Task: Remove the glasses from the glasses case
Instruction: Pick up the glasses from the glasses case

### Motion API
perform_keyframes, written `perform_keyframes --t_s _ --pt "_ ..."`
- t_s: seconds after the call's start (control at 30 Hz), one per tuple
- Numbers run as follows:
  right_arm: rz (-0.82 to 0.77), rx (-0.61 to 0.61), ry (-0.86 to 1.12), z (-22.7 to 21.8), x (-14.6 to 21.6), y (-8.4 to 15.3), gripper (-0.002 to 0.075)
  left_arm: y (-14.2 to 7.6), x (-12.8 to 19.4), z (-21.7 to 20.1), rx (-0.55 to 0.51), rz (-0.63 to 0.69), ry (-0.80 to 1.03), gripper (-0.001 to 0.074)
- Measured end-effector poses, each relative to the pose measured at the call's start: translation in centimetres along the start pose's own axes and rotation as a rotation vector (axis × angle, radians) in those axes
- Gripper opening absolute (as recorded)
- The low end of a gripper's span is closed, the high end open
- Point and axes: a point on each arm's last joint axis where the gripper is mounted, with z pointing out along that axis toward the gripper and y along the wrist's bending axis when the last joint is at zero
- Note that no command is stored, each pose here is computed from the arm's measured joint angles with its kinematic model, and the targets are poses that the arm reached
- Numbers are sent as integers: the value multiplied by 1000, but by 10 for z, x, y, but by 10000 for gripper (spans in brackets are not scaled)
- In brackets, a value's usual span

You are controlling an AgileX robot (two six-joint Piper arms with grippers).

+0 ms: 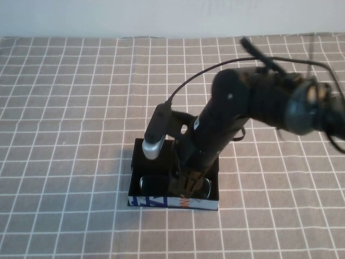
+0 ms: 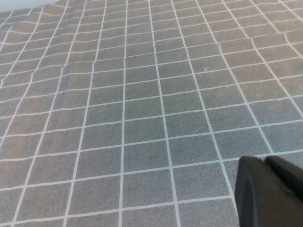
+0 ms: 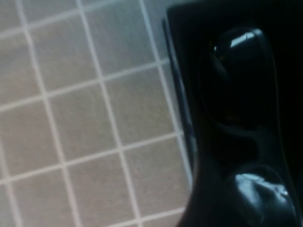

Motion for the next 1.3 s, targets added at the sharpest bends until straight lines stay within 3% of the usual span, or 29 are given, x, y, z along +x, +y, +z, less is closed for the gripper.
perform_keyframes --t_s 0.33,1.3 --pt "-88 13 83 27 0 -16 331 0 0 0 0 0 0 -4" --pt "-121 19 94 43 3 -21 301 0 0 0 0 0 0 -4"
